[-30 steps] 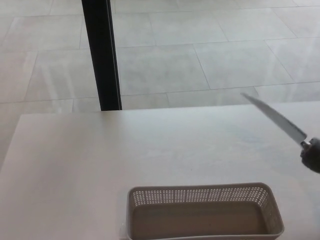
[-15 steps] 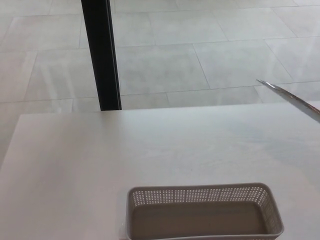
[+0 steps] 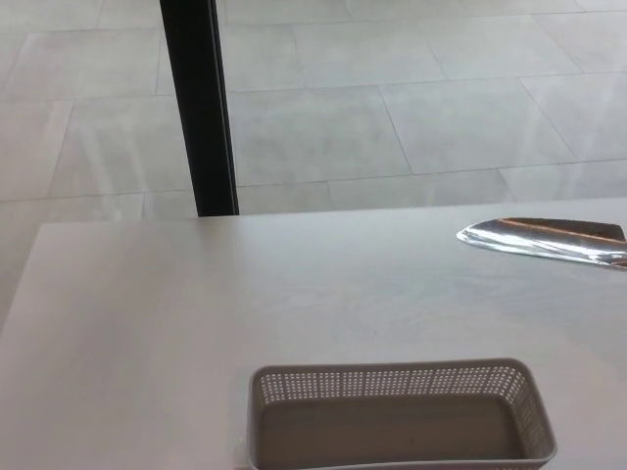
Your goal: A garden tool is kept on the righthand side and a container is kept on the lefthand side on a desk infront of the robot. the robot uses its right hand to pick up the garden tool and makes a scooping motion inside the container
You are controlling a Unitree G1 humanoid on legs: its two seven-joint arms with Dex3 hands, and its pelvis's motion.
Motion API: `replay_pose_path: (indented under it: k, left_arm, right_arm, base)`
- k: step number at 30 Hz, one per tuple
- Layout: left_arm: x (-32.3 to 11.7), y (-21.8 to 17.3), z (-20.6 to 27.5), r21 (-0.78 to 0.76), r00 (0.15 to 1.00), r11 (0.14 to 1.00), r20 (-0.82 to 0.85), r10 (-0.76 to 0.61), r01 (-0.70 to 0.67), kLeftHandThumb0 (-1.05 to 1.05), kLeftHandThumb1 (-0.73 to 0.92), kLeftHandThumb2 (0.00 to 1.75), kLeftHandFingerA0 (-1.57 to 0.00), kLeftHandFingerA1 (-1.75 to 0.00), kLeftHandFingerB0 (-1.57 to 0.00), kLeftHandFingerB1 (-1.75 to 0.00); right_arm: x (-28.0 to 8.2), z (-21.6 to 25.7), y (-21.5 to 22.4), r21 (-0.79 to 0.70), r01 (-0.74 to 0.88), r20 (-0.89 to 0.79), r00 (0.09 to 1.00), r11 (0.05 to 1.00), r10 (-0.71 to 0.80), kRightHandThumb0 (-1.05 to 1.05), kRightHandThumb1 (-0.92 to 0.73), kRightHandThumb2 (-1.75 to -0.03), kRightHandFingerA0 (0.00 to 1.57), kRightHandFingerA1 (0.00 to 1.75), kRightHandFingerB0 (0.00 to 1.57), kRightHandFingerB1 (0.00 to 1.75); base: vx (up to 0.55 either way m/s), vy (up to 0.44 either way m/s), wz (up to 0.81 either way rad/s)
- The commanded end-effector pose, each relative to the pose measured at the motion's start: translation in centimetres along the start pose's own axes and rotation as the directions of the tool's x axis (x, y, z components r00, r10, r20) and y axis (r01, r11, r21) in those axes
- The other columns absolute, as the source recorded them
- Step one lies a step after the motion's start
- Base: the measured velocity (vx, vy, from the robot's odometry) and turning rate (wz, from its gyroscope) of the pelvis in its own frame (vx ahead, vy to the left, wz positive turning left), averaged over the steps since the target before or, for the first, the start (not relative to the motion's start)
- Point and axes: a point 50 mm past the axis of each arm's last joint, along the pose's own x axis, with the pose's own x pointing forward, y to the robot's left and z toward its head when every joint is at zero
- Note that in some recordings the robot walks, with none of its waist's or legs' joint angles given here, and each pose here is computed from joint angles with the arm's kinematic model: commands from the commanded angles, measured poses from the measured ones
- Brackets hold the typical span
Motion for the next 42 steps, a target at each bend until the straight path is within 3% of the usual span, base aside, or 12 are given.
replay_pose_path:
  k: [1, 3, 5, 8, 9, 12, 14, 23, 27, 32, 40, 42]
  left_arm:
    - [-0.1, 1.6, 0.9, -0.004, 0.999, 0.999, 0.0, 0.048, -0.048, -0.38, 0.68, 0.61, -0.65, -0.72, -0.49, -0.57]
    - [-0.1, 1.6, 0.7, -0.006, 0.999, 0.999, -0.007, 0.049, -0.049, -0.38, 0.68, 0.61, -0.65, -0.71, -0.49, -0.57]
    - [-0.1, 1.6, 0.6, -0.01, 0.999, 0.999, -0.008, 0.046, -0.046, -0.39, 0.67, 0.61, -0.63, -0.71, -0.46, -0.56]
    - [-0.2, 1.7, 0.6, -0.035, 0.999, 0.998, -0.006, 0.044, -0.044, -0.37, 0.66, 0.59, -0.65, -0.73, -0.48, -0.57]
    - [-0.1, 1.6, 0.5, -0.039, 0.998, 0.998, -0.024, 0.053, -0.054, -0.38, 0.66, 0.58, -0.66, -0.71, -0.49, -0.56]
    - [-0.1, 1.7, 0.5, -0.026, 0.999, 0.998, -0.022, 0.05, -0.051, -0.38, 0.66, 0.6, -0.67, -0.72, -0.47, -0.55]
    - [-0.1, 1.7, 0.6, -0.016, 0.998, 0.998, -0.018, 0.056, -0.056, -0.38, 0.64, 0.59, -0.68, -0.73, -0.51, -0.56]
    - [-0.1, 1.6, 0.8, -0.01, 0.999, 0.999, 0.002, 0.044, -0.044, -0.37, 0.69, 0.61, -0.62, -0.73, -0.46, -0.58]
    - [-0.2, 1.7, 0.5, -0.025, 0.999, 0.999, -0.007, 0.048, -0.048, -0.39, 0.66, 0.6, -0.65, -0.74, -0.49, -0.58]
    - [-0.2, 1.8, 0.4, -0.01, 0.999, 0.999, -0.008, 0.047, -0.047, -0.38, 0.66, 0.6, -0.68, -0.76, -0.49, -0.57]
    - [-0.2, 1.6, 0.3, -0.052, 0.999, 0.998, -0.017, 0.038, -0.039, -0.36, 0.67, 0.6, -0.64, -0.7, -0.48, -0.55]
    - [-0.1, 1.6, 0.3, -0.056, 0.999, 0.998, -0.014, 0.033, -0.033, -0.36, 0.68, 0.6, -0.63, -0.69, -0.47, -0.55]
  right_arm:
    - [0.5, 0.9, -2.6, 0.003, 0.133, 0.277, 0.952, 0.991, -0.129, -0.31, -0.53, -0.76, 1.05, 1.38, 0.92, 1.11]
    - [0.5, 1.0, -2.5, 0.02, 0.13, 0.284, 0.95, 0.991, -0.13, -0.29, -0.52, -0.77, 1.02, 1.47, 0.92, 1.16]
    - [0.4, 1.3, -2.4, 0.022, 0.142, 0.314, 0.939, 0.99, -0.142, -0.23, -0.49, -0.9, 1.0, 1.61, 0.79, 1.4]
    - [0.0, 1.7, -1.9, 0.038, 0.105, 0.341, 0.933, 0.994, -0.112, -0.26, -0.55, -0.82, 0.97, 1.59, 0.77, 1.35]
    - [-0.1, 1.9, -1.7, 0.024, 0.098, 0.365, 0.926, 0.995, -0.1, -0.29, -0.55, -0.78, 0.97, 1.56, 0.83, 1.27]
    - [-0.4, 2.1, -1.6, 0.013, 0.091, 0.406, 0.91, 0.996, -0.089, -0.32, -0.54, -0.8, 0.96, 1.52, 0.87, 1.18]
    - [-0.6, 2.1, -1.4, 0.015, 0.079, 0.414, 0.907, 0.997, -0.078, -0.26, -0.5, -0.81, 0.97, 1.59, 0.86, 1.23]
    - [-0.7, 2.0, -1.0, 0.002, 0.051, 0.418, 0.907, 0.999, -0.047, -0.23, -0.48, -0.83, 0.97, 1.58, 0.83, 1.21]
    - [-0.7, 1.9, -0.8, -0.034, 0.052, 0.381, 0.924, 0.998, -0.036, -0.21, -0.48, -0.77, 0.95, 1.63, 0.85, 1.24]
    - [-0.6, 0.9, -0.4, -0.082, -0.011, 0.21, 0.977, 0.997, 0.029, -0.17, -0.51, -0.62, 0.98, 1.67, 0.84, 1.17]
    - [-0.4, 0.2, -0.1, -0.125, -0.055, 0.081, 0.994, 0.991, 0.066, -0.29, -0.54, -0.6, 0.96, 1.61, 0.9, 1.01]
    - [-0.3, 0.2, -0.1, -0.114, -0.079, 0.073, 0.993, 0.99, 0.088, -0.28, -0.56, -0.6, 0.93, 1.63, 0.87, 1.04]
  base:
    - [0.0, 0.0, 0.0]
    - [0.0, 0.0, 0.0]
    - [0.0, 0.0, 0.0]
    - [0.0, 0.0, 0.0]
    - [0.0, 0.0, 0.0]
    - [0.0, 0.0, 0.0]
    - [0.0, 0.0, 0.0]
    - [0.0, 0.0, 0.0]
    - [0.0, 0.0, 0.0]
    - [0.0, 0.0, 0.0]
    - [0.0, 0.0, 0.0]
    - [0.0, 0.0, 0.0]
